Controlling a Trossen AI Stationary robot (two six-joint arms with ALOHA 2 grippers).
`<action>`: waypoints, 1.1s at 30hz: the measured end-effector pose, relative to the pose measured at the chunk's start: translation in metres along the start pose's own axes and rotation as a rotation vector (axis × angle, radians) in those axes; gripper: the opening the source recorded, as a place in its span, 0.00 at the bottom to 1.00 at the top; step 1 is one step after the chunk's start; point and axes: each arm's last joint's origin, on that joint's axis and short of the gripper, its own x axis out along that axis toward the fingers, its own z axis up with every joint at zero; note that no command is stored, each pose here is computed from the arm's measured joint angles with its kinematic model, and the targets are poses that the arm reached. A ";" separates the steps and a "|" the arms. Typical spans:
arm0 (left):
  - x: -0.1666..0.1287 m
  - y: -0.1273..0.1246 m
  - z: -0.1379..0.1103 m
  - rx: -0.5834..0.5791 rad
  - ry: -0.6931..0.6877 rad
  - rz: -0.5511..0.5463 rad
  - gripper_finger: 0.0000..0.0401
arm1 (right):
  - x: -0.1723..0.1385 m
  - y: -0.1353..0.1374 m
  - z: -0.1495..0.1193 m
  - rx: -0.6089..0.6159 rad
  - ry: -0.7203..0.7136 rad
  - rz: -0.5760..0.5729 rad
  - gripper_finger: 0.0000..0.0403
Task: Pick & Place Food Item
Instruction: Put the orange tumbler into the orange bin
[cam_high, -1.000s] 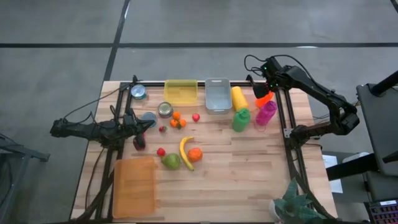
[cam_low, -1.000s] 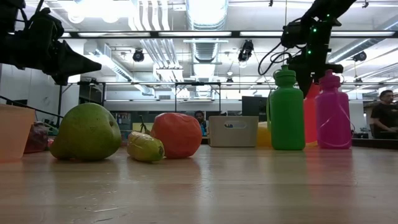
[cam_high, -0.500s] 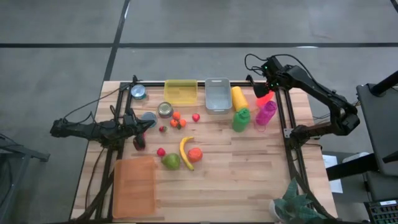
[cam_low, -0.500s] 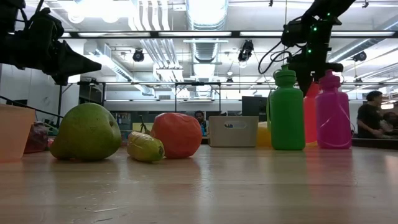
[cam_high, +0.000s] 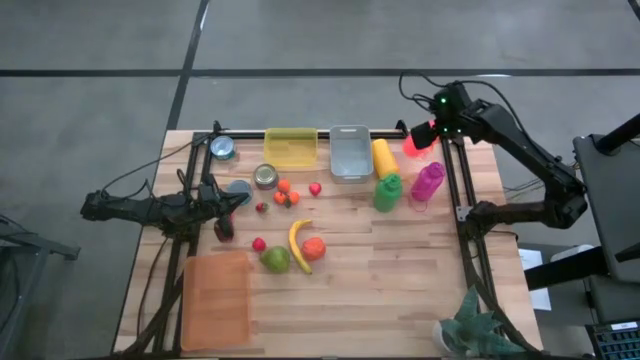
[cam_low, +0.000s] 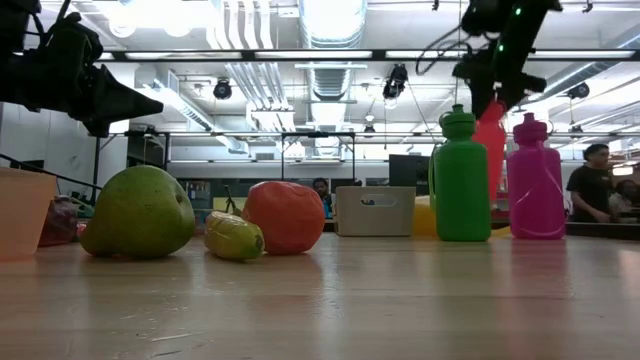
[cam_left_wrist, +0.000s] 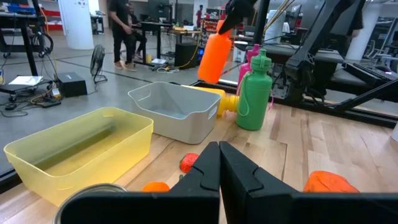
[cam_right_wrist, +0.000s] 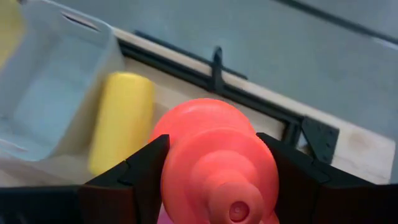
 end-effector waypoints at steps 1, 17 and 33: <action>0.000 0.000 0.000 0.000 0.000 0.000 0.00 | -0.005 0.001 0.001 -0.006 -0.019 0.010 0.55; 0.000 0.000 0.000 0.000 0.000 0.000 0.00 | -0.064 0.039 0.004 -0.182 -0.374 0.440 0.55; 0.000 0.000 0.000 0.000 0.000 0.000 0.00 | -0.062 0.105 0.005 -0.462 -0.482 0.715 0.55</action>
